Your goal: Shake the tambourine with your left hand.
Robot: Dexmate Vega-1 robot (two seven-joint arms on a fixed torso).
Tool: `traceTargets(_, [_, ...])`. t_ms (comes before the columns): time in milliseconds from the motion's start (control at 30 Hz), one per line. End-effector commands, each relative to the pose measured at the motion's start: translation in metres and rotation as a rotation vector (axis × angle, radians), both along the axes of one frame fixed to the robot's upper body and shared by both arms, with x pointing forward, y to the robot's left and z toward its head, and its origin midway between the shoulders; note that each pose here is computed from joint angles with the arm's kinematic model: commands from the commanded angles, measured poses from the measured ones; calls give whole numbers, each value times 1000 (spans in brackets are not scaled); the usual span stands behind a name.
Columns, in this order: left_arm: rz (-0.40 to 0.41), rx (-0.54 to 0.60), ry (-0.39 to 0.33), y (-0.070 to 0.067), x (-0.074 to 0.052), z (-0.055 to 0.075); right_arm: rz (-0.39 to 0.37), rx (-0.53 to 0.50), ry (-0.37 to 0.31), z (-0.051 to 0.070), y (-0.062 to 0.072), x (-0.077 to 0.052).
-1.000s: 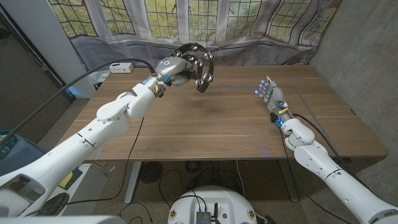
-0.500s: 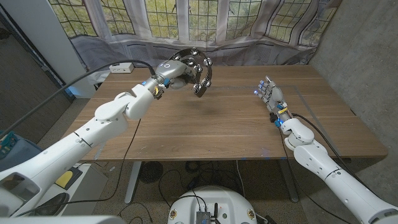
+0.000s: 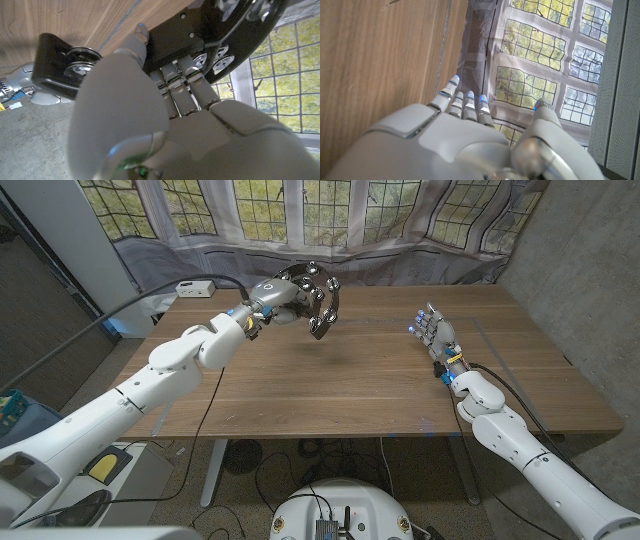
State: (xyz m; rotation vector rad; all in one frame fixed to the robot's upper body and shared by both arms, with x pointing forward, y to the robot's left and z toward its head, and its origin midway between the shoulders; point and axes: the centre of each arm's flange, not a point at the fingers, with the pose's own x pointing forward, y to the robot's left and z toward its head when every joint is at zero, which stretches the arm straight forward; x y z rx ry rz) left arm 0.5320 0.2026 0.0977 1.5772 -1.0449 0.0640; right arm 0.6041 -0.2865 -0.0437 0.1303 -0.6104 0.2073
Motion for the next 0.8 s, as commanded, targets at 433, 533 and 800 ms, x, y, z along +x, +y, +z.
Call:
traceTargets(433, [-11, 72, 137, -7, 16, -5, -2, -8, 8, 0, 1, 1])
traceTargets(533, [-9, 93, 149, -7, 17, -6, -3, -4, 8, 1, 1, 1])
traceTargets(800, [8, 124, 191, -6, 24, -13, -1, -7, 5, 2, 2, 3])
